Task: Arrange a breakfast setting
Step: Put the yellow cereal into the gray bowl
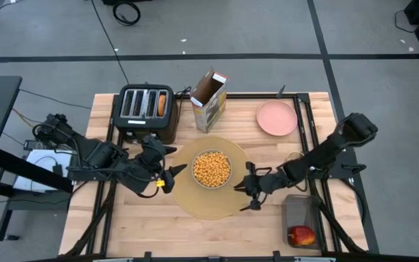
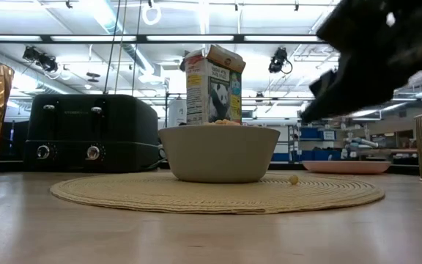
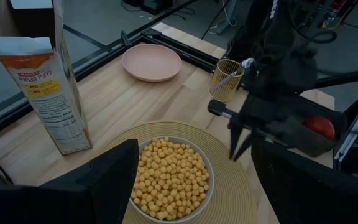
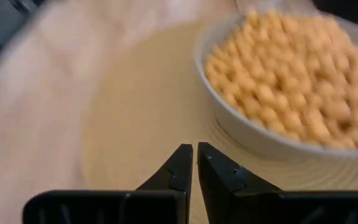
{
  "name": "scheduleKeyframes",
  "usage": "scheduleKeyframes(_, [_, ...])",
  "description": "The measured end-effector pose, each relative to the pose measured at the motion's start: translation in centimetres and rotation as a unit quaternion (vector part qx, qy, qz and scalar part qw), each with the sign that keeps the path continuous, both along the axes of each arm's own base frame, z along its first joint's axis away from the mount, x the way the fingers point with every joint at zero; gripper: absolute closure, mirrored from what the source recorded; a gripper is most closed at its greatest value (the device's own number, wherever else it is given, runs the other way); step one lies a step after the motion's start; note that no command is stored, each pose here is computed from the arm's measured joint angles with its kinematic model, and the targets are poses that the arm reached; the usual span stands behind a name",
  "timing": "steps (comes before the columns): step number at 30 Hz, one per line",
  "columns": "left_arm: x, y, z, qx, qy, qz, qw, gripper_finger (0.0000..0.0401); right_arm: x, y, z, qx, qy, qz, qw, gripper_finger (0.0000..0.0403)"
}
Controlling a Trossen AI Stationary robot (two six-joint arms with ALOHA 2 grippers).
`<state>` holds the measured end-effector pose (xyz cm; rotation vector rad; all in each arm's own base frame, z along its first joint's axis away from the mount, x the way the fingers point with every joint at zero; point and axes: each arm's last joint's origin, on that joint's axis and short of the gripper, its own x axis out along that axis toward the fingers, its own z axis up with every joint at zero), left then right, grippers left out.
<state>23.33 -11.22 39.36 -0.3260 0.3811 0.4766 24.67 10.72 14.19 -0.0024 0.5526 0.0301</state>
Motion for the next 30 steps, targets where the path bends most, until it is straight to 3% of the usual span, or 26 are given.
scheduleKeyframes(4, [0.0, 0.0, 0.0, 0.000, -0.001, 0.002, 1.000, 0.0083, 0.6, -0.7, -1.7, -0.009, 0.029, -0.013, 0.999, 0.0350])
scheduleKeyframes(9, [0.0, 0.0, 0.0, -0.003, -0.003, 0.005, 1.000, 0.0083, 1.4, -1.2, -4.0, -0.008, 0.047, -0.019, 0.999, 0.0291])
scheduleKeyframes(14, [0.0, 0.0, 0.0, -0.006, -0.005, 0.006, 1.000, 0.0083, 1.7, -1.8, -4.3, -0.004, 0.047, -0.032, 0.998, 0.0258])
scheduleKeyframes(30, [0.0, 0.0, 0.0, -0.005, -0.005, 0.005, 1.000, 0.0083, 2.3, -2.6, -5.6, 0.005, 0.063, -0.019, 0.998, 0.0292])
